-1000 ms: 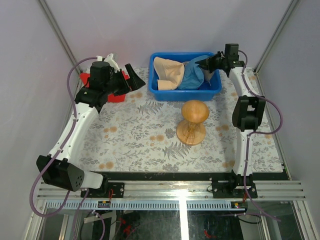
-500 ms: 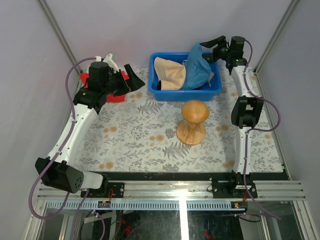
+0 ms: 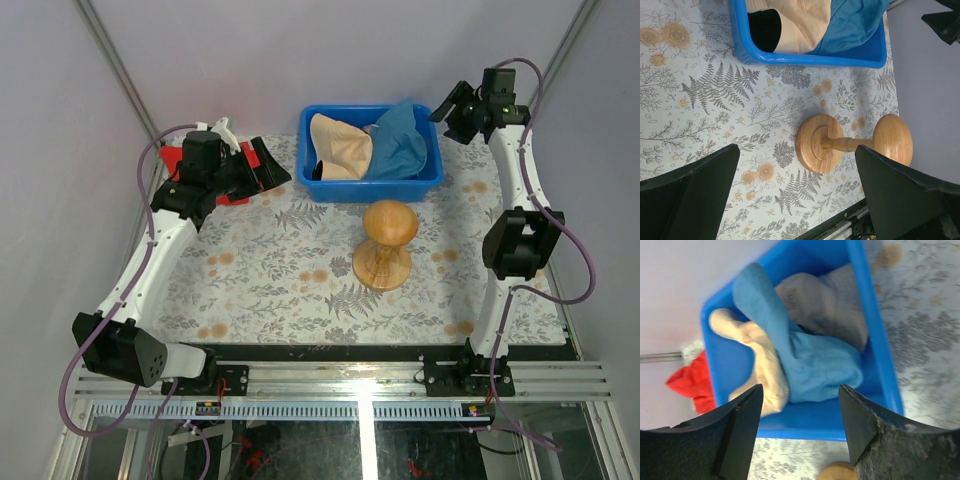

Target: Stack the hats

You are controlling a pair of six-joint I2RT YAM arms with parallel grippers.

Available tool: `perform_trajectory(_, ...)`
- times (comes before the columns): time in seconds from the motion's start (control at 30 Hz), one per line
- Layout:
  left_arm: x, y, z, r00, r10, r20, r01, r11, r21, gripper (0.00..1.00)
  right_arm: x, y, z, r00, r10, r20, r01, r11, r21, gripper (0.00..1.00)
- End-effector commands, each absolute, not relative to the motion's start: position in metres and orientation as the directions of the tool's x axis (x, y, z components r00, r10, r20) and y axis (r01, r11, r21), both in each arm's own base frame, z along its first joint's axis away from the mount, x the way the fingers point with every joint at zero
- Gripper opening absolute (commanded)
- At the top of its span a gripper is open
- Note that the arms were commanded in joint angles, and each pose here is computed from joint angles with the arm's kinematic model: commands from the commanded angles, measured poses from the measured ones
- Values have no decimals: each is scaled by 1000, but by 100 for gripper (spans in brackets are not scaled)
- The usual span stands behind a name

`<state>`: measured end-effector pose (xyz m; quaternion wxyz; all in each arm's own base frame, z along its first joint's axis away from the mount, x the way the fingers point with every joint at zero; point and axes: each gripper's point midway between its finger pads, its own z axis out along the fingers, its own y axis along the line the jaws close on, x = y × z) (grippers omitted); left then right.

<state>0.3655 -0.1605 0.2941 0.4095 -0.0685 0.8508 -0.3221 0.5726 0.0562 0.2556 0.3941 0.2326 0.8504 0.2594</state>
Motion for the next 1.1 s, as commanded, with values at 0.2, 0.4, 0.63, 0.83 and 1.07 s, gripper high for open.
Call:
perform_trajectory(0.2,363,-161,313,-617,-403,-676,190,758,-624,100,526,58,188,-742,432,-514,223,881,418,68)
perform_trajectory(0.4,361,-159,311,-614,-404,-678,182,764,-620,100,530,67,166,-763,420,-491,216,882,418,68)
perform_trajectory(0.63,360,-157,313,-611,-406,-679,170,771,-614,100,547,67,150,-751,434,-497,231,878,418,68)
perform_trajectory(0.83,359,-154,312,-612,-404,-680,156,781,-605,100,564,72,137,-729,463,-504,227,859,460,67)
perform_trajectory(1.07,359,-151,313,-609,-404,-683,143,791,-595,100,583,77,138,-689,474,-548,191,848,494,67)
